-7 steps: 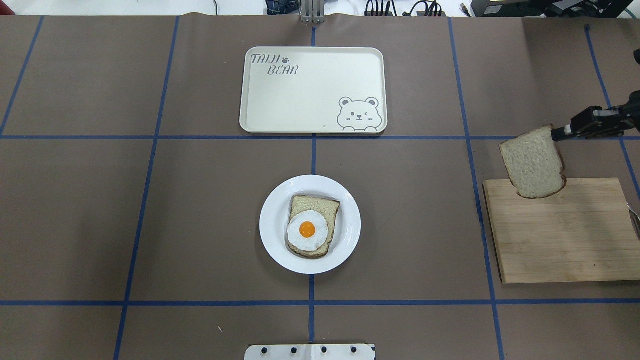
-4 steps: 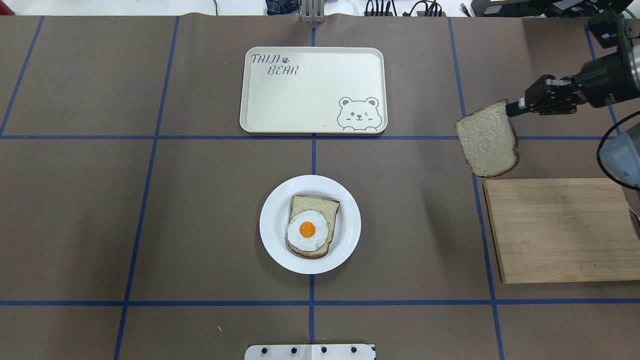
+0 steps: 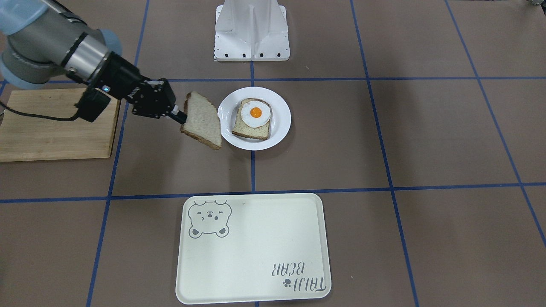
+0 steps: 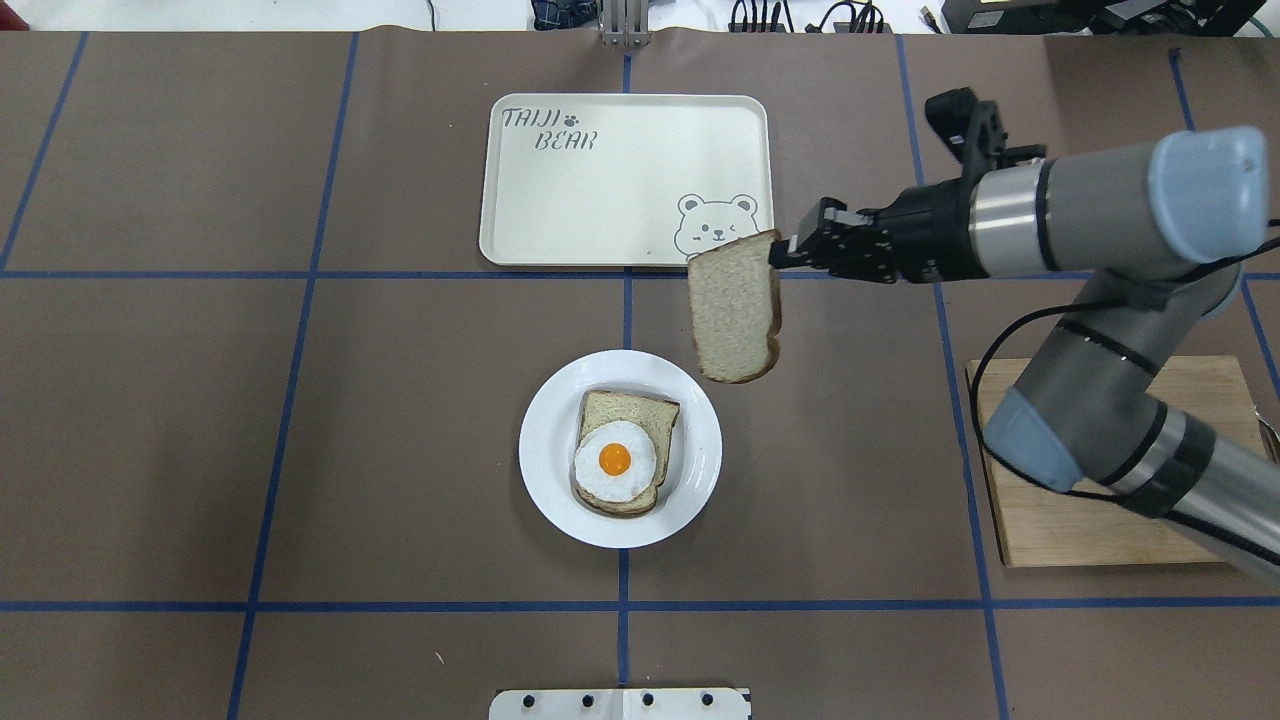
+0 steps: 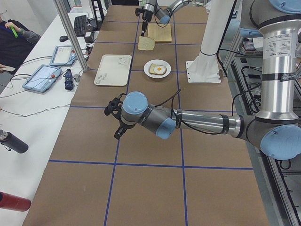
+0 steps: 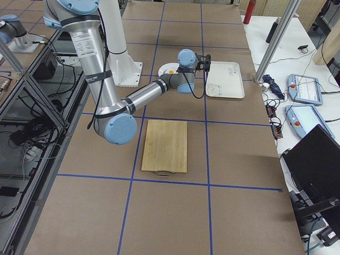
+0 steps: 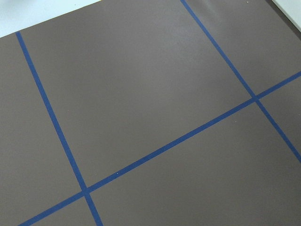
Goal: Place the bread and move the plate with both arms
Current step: 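Lower the bread onto the egg toast and open the right gripper, then withdraw the right gripper up and away from the plate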
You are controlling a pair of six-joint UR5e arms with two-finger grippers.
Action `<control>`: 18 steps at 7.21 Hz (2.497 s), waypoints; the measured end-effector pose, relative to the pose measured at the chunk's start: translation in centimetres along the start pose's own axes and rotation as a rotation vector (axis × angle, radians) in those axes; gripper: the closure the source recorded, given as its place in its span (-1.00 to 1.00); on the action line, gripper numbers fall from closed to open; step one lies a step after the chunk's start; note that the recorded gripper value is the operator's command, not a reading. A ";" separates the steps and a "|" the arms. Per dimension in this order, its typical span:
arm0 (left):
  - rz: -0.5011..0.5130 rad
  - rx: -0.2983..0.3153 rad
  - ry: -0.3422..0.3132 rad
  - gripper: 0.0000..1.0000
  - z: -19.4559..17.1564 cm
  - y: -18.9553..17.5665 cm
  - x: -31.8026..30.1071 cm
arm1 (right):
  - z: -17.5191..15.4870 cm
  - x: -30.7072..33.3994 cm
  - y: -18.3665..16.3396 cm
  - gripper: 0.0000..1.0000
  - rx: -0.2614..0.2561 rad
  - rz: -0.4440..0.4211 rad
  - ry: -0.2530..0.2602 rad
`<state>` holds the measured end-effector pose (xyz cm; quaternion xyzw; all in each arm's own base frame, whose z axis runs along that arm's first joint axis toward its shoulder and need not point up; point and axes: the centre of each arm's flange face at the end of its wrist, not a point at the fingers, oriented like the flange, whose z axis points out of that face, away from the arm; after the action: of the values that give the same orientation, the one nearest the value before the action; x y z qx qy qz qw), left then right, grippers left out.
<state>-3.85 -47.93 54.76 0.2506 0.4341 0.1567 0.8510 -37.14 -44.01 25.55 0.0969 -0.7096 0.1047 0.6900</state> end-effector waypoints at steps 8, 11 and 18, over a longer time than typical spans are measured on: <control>-0.003 -0.002 0.000 -0.97 0.2 0.2 -0.2 | 11.0 1.1 14.3 1.00 0.049 -0.041 0.055; -0.002 -0.002 0.002 -0.97 0.1 0.1 -0.2 | 11.9 4.0 13.8 0.82 0.054 -0.099 0.115; -0.013 -0.001 0.007 -0.97 0.1 0.1 -0.1 | 8.0 1.2 7.5 -1.00 0.077 -0.094 0.291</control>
<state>-3.82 -47.94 54.96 0.2470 0.4385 0.1523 0.8506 -46.96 -39.09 26.38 0.1401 -0.5924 0.1123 0.7854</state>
